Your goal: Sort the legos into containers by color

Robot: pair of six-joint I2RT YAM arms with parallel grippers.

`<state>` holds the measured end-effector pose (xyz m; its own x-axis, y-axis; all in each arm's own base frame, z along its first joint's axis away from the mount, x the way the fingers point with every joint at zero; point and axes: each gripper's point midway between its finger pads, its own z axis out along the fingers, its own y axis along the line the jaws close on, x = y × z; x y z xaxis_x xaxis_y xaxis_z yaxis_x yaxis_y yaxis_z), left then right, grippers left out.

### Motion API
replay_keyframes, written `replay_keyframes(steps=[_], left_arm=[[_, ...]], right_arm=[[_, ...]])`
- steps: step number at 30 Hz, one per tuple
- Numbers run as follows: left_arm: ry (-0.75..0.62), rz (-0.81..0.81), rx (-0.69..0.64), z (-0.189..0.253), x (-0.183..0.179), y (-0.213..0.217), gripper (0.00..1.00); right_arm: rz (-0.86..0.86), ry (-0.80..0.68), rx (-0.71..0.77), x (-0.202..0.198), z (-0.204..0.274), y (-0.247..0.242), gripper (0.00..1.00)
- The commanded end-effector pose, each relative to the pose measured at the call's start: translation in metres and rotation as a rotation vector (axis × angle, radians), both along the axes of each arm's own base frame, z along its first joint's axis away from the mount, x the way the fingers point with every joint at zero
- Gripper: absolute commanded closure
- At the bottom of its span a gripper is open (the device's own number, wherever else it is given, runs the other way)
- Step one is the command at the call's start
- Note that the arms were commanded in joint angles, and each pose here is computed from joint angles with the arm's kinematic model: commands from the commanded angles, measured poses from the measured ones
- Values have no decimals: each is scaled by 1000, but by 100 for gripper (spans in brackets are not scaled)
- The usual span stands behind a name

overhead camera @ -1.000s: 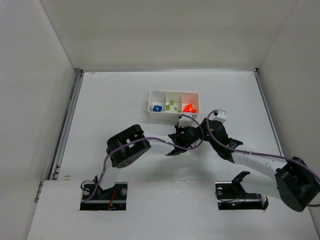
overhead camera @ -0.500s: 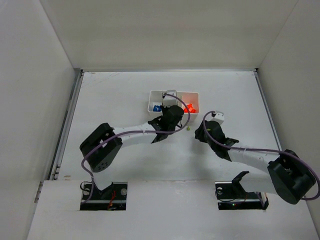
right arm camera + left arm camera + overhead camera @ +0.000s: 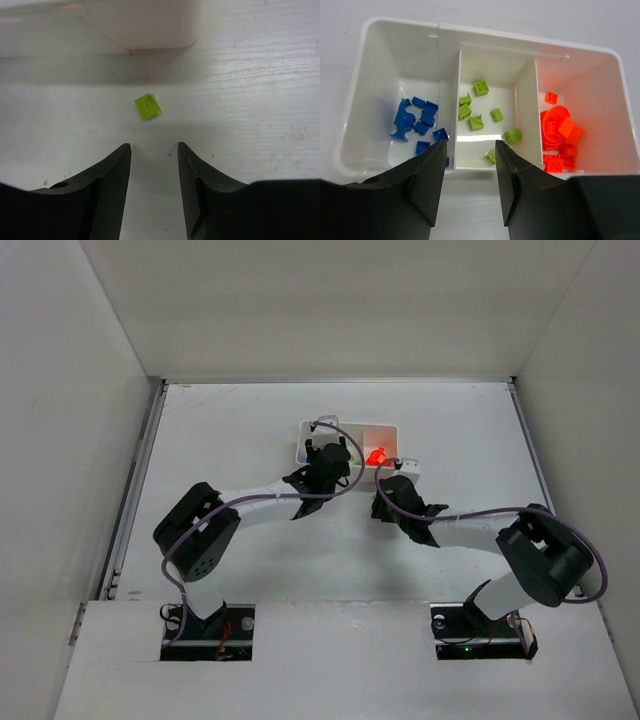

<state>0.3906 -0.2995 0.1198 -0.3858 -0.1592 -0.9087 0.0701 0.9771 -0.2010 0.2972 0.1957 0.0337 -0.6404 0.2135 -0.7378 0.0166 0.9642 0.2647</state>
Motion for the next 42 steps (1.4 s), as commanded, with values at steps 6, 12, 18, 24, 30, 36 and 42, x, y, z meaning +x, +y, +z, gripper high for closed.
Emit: replay_keyframes(steps=[6,12,18,24,30,36,42], left_arm=[[-63,5,-158,28,-56,39,56],[-23,53,-186,4,-80,79,55],[-27,84,-206,0,-92,106,54],[-37,125,-242,2,-101,134,45],[-28,185,-282,-8,-105,161,29],[-44,232,-283,-14,-111,182,17],[-71,310,-283,-18,-114,210,0]], right_arm=[[-67,-23,-83,30,-3,6,54],[-92,-9,-116,34,-10,7,64],[-107,-17,-144,28,-14,9,84],[-47,-66,-81,-10,21,20,90],[11,-199,18,4,104,48,89],[10,-312,34,78,147,71,88],[-11,-297,80,136,130,92,67]])
